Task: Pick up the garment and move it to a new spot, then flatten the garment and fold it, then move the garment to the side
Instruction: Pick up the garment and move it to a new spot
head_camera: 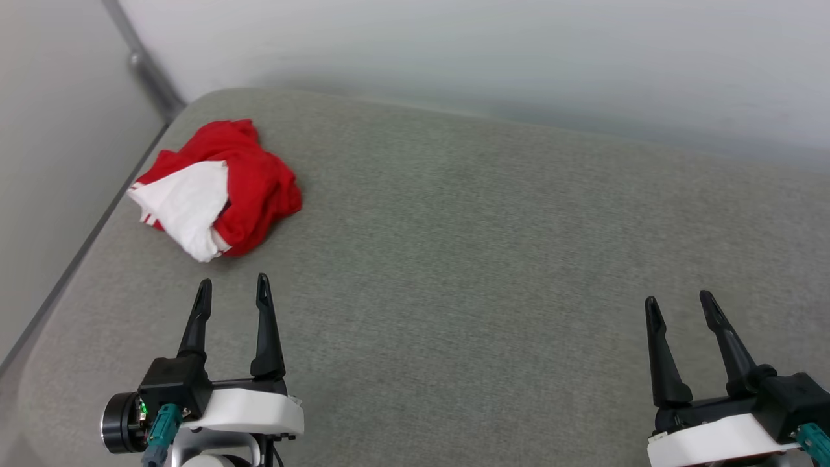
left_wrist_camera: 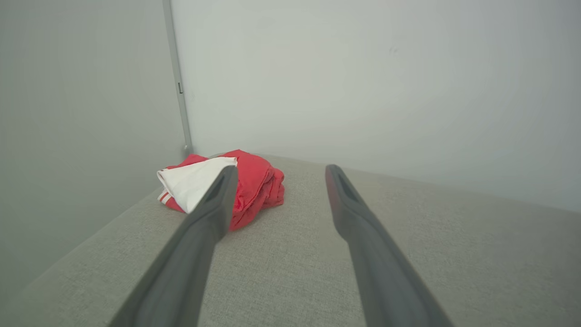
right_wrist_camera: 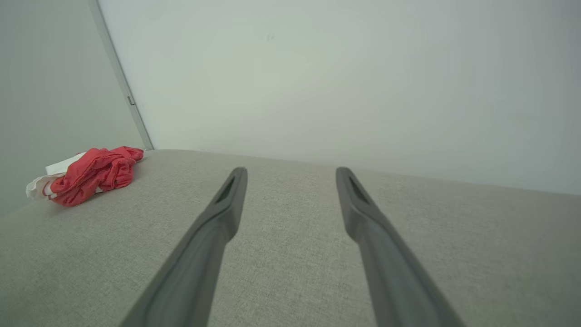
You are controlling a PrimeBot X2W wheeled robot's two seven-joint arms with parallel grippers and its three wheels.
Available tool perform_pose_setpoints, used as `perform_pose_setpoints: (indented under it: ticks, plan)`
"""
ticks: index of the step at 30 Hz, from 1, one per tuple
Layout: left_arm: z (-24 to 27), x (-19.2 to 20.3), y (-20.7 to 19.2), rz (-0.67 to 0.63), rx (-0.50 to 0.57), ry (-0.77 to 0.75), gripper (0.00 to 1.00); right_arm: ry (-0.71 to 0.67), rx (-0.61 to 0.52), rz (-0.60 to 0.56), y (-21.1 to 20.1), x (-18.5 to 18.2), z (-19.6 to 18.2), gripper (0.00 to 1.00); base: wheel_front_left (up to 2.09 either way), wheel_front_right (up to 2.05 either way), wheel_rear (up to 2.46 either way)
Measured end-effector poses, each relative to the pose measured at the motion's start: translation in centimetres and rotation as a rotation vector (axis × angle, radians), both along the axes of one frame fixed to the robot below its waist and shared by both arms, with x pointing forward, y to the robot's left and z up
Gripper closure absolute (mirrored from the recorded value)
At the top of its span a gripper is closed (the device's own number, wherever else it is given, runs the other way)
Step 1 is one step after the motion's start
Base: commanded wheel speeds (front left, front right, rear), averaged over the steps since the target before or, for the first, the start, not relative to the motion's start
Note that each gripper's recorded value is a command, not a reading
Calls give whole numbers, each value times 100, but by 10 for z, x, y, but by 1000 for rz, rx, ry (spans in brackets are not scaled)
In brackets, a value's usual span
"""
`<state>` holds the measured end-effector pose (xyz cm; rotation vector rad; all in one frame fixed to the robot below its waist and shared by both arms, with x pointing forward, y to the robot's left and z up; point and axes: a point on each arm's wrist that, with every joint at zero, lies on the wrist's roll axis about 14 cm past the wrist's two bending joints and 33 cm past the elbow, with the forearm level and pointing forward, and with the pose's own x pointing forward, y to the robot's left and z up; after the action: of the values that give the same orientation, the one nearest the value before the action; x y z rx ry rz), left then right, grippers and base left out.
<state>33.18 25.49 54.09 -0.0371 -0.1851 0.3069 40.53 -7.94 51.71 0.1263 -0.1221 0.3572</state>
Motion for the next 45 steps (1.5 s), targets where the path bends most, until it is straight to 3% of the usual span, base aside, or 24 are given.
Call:
perform_pose_setpoints:
  ticks: [13, 23, 39, 45]
  plan:
    - [2, -40, 41, 159, -10, -2, 0, -12, -16, 154, 54, 4, 0, 0, 0, 0, 0]
    - [1, -50, 57, 208, -16, 0, 0, -11, -20, 189, 66, 4, -2, 0, 0, 0, 0]
    - [117, 46, 130, 181, 174, -271, 0, -51, -72, 128, 53, 46, -16, 0, 0, 0, 0]
    - [118, 104, 138, 105, 184, -258, 0, -54, -100, 68, 36, 70, -31, 0, 0, 0, 0]
